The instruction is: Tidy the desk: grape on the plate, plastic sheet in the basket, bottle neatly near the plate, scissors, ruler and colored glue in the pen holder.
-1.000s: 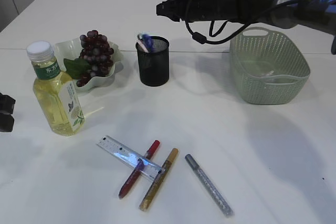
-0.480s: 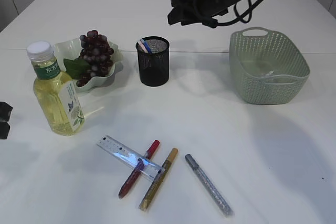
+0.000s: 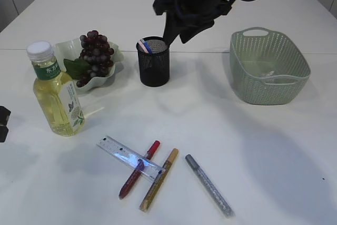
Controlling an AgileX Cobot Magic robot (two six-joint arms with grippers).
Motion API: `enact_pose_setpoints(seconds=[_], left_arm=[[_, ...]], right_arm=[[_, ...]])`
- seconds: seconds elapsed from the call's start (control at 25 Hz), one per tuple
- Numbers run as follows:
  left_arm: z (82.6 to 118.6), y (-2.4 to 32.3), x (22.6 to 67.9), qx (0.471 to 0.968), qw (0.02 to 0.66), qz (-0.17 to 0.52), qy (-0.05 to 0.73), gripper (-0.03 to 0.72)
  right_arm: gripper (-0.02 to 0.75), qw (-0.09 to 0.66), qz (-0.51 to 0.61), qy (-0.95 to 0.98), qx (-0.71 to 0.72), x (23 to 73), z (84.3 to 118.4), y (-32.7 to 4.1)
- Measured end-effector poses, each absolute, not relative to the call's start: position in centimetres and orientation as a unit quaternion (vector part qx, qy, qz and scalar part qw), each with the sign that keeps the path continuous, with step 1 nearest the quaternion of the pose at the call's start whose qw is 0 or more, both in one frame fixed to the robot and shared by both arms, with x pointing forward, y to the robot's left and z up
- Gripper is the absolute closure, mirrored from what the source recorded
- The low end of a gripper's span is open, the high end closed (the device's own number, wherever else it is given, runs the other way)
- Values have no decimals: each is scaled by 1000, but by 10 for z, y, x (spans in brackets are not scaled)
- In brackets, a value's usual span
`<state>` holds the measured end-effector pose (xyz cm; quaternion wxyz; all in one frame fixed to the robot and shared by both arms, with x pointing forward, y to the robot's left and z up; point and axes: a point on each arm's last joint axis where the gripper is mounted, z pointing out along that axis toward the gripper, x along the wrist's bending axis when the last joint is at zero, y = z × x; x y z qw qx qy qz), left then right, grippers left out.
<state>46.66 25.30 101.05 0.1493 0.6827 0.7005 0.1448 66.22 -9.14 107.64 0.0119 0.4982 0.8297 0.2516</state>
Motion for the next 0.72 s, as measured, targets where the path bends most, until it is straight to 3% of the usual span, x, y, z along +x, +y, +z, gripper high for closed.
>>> enact_pose_setpoints(seconds=[0.32, 0.72], left_arm=[[1010, 253, 466, 681, 146, 139, 704, 264], [1010, 252, 465, 679, 147, 135, 706, 264]], right_arm=[[400, 38, 212, 883, 417, 610, 1075, -12], [337, 18, 166, 921, 351, 605, 1026, 19]])
